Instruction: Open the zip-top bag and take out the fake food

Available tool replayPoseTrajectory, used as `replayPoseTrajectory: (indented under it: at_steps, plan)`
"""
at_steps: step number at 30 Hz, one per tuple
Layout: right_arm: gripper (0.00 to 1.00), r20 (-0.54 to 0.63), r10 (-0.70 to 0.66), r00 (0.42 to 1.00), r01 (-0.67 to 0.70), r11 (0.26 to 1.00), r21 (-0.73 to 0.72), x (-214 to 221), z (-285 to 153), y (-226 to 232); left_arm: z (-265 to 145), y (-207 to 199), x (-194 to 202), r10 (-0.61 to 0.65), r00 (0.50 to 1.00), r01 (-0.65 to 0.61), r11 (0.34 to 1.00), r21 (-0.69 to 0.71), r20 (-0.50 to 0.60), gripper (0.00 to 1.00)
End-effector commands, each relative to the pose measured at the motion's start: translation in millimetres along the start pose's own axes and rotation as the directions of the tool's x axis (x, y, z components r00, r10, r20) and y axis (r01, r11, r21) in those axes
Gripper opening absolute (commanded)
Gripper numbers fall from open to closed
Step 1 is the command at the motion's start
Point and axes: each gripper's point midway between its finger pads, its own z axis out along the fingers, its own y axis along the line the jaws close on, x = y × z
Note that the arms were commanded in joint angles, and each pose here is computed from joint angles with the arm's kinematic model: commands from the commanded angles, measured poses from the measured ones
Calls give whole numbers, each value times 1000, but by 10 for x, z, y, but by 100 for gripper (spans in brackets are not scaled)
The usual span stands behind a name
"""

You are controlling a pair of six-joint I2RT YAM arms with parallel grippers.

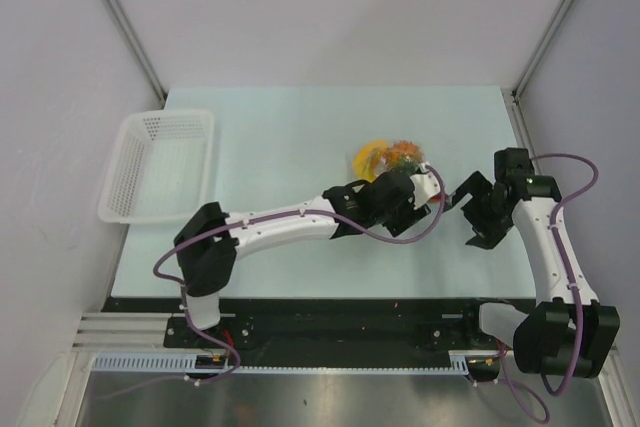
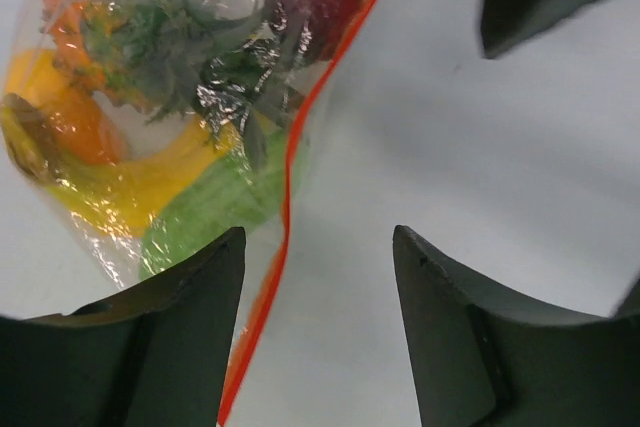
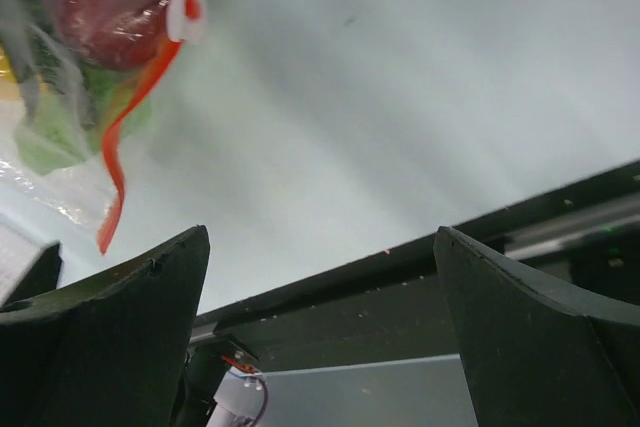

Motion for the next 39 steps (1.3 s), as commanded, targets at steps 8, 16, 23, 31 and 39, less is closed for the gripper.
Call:
replayPoseTrajectory:
  at_steps: [8,16,23,31,39]
  plan:
    - [100,54,18,998,-23,994,104,4,-251,-230,561,258,-145,174,984,-169,975,-143,26,51]
    - [100,27,-56,998,58,995,-79,-72,-333,148,703,265,-142,186,982,-183,972,-146,11,0]
    - [100,21,-18,1000,21,989,-145,-238,-312,312,338,333,-80,180,983,-176,978,-115,24,0]
    - [96,-148,40,988,-83,953,-292,-200,-30,573,-77,414,-101,141,988,-138,989,-62,56,0]
    - [72,-215,36,976,-117,920,-374,-109,126,645,-250,545,-137,88,994,-86,996,-37,67,0]
